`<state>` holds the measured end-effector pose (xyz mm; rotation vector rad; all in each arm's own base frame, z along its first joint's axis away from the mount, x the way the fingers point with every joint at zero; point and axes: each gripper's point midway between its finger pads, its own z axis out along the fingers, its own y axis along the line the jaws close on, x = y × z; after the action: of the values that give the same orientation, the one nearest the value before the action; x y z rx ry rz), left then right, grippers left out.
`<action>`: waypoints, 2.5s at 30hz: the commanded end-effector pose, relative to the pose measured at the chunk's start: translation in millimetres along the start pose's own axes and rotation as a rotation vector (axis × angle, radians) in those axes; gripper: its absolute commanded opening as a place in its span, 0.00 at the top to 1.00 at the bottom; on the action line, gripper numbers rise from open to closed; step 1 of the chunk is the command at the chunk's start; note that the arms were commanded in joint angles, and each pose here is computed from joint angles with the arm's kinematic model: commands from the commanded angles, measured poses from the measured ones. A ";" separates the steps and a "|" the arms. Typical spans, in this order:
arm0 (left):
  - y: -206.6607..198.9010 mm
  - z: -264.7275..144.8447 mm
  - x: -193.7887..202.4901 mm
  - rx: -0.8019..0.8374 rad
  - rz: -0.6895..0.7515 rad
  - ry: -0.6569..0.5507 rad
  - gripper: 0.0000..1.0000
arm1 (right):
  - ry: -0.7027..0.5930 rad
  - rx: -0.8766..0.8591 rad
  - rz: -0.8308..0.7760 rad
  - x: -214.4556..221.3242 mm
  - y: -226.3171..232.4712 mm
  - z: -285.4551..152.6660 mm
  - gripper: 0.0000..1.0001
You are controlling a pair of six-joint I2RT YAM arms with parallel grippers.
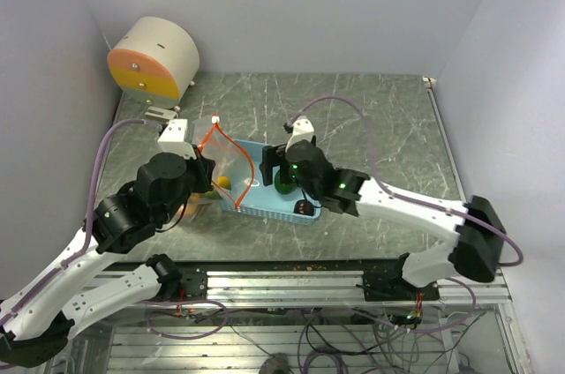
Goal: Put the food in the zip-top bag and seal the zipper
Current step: Pick up the fake fruit from the bin, then place the fake fruit in the zipper food storage bag.
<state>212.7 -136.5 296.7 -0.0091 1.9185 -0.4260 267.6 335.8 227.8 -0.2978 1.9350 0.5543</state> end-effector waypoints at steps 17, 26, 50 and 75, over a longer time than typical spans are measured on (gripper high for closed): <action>-1.9 -5.7 -13.7 0.013 -0.009 -0.041 0.93 | 0.345 0.238 0.022 136.7 -80.1 86.1 0.16; -0.1 -4.6 -11.0 0.003 -0.002 -0.033 0.93 | 0.361 0.266 -0.008 150.7 -86.3 99.2 0.33; -6.4 -1.8 -10.3 0.020 -0.010 -0.019 0.93 | -0.169 -0.902 -0.184 -27.7 122.2 -88.8 0.59; -6.1 -19.6 -18.9 0.061 -0.042 -0.040 0.93 | -0.189 -0.528 -0.192 -56.5 107.7 -15.7 0.00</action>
<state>200.3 -133.7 311.6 0.0045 1.8933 -0.4949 248.1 438.7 265.0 -0.7356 1.6552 0.8917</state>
